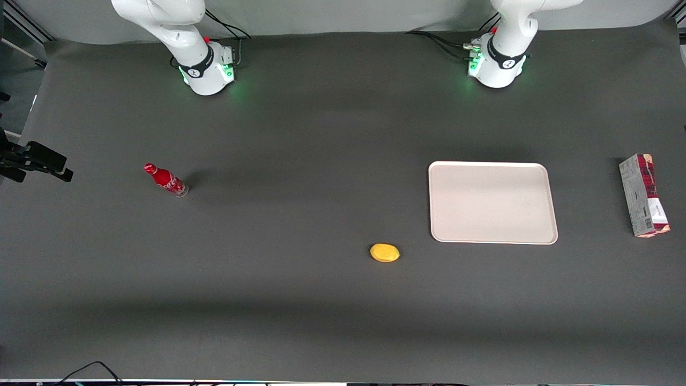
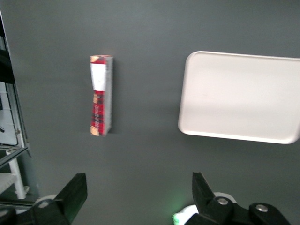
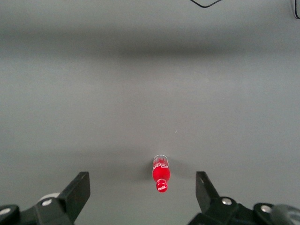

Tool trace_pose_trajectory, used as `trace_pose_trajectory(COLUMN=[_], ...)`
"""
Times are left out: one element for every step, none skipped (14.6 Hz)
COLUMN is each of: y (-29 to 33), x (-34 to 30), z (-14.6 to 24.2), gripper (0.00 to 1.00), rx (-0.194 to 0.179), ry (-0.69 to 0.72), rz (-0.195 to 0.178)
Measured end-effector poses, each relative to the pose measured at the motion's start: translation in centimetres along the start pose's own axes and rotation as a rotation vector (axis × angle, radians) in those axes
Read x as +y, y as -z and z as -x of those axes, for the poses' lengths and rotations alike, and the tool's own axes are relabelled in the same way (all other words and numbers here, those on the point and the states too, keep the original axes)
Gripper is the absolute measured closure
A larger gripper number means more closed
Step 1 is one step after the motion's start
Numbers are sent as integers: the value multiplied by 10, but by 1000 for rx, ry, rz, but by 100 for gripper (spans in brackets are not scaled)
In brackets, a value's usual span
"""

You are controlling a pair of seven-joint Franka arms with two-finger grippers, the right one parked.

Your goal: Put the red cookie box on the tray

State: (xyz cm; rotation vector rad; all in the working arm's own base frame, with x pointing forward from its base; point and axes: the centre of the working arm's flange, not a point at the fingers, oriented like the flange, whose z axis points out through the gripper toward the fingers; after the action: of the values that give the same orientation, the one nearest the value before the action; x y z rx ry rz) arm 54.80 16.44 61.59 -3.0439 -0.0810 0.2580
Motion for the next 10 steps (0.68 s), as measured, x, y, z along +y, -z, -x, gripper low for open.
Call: trace_pose_trajectory(y=[-30, -64, -96, -126, -154, -182, -211, -238, -265, -288], x=[-25, -45, -60, -69, -76, -80, -83, -87, -90, -92], z=[-17, -35, -51, -65, -75, -84, -90, -94, -95, -94], gripper=[0, 0, 0, 0, 0, 0, 0, 0, 0, 0], rx=[-22, -44, -61, -71, -75, -77, -77, -75, -73, -72], ry=[-16, -43, -70, -94, -118, -149, -180, -202, -220, -242], rz=[-9, -21, -32, -29, -19, -15, -18, -25, -33, -41])
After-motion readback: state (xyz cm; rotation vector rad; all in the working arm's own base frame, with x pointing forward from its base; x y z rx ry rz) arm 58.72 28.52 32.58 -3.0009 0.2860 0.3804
